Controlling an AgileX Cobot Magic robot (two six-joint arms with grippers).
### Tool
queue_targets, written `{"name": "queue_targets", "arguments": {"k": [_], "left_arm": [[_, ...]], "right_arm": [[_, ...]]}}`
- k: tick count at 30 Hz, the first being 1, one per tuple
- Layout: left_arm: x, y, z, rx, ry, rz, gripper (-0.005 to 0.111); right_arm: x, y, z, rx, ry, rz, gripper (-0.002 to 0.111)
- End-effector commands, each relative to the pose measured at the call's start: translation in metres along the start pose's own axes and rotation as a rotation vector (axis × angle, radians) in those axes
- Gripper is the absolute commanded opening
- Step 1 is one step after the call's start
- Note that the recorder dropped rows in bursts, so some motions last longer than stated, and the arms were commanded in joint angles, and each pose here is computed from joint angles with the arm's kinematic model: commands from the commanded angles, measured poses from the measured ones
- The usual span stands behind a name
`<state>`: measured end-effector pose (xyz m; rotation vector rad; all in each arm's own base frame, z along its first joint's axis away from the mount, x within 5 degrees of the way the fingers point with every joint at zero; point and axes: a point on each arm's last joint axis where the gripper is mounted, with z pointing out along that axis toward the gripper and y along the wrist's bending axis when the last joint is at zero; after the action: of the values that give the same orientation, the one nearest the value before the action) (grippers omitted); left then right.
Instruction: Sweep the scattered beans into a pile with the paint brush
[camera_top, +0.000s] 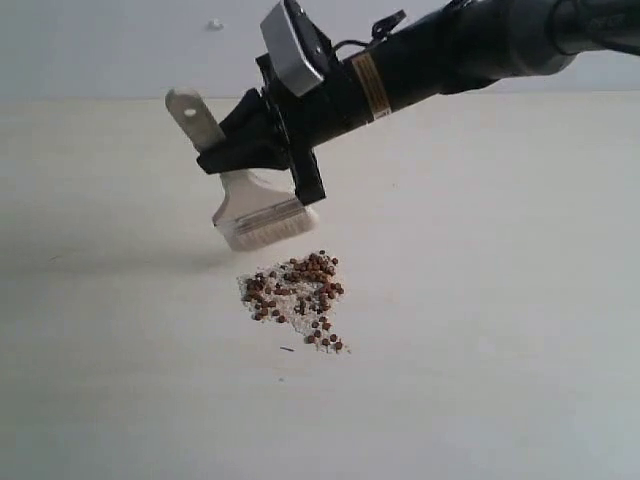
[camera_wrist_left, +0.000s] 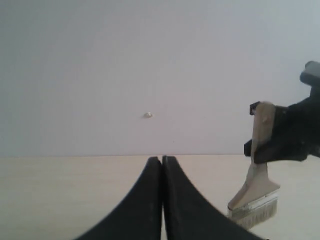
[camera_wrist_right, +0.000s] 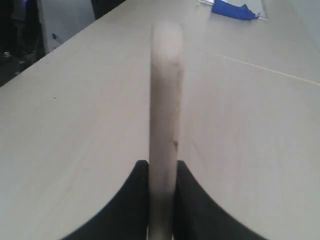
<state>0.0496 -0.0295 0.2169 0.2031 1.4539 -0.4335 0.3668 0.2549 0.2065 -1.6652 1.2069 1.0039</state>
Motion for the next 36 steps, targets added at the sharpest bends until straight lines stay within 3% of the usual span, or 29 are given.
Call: {"name": "queue_targets", "arguments": {"k": [1,5,14,19,23,26,31,36], "left_arm": [[0.001,-0.001,0.0,0.013,0.007,-0.005,0.0],[0.001,-0.001,0.0,0.013,0.007,-0.005,0.0],[0.001,-0.001,0.0,0.013,0.007,-0.005,0.0],[0.001,-0.001,0.0,0.013,0.007,-0.005,0.0],[0.001,-0.001,0.0,0.013,0.007,-0.005,0.0],[0.001,-0.001,0.0,0.013,0.007,-0.005,0.0],[0.001,-0.001,0.0,0.013,0.007,-0.005,0.0],[0.001,-0.001,0.0,0.013,0.007,-0.005,0.0]], "right_arm": [[-0.049,-0.007,-0.027,0.169,0.008,0.109,0.0],[-0.086,0.015,-0.049,0.295,0.005,0.257,0.0],[-0.091,0.072,-0.081,0.781,0.081,0.537,0.0],[-0.089,0.104,-0.059,0.982,0.077,0.677,0.0],[-0.086,0.121,-0.022,1.048,0.12,0.715,0.0],[-0.084,0.126,0.001,1.132,0.056,0.761,0.0],[-0.086,0.136,0.033,1.304,0.07,0.637,0.0],[-0.081,0.139,0.067,1.312,0.098,0.581,0.0]]}}
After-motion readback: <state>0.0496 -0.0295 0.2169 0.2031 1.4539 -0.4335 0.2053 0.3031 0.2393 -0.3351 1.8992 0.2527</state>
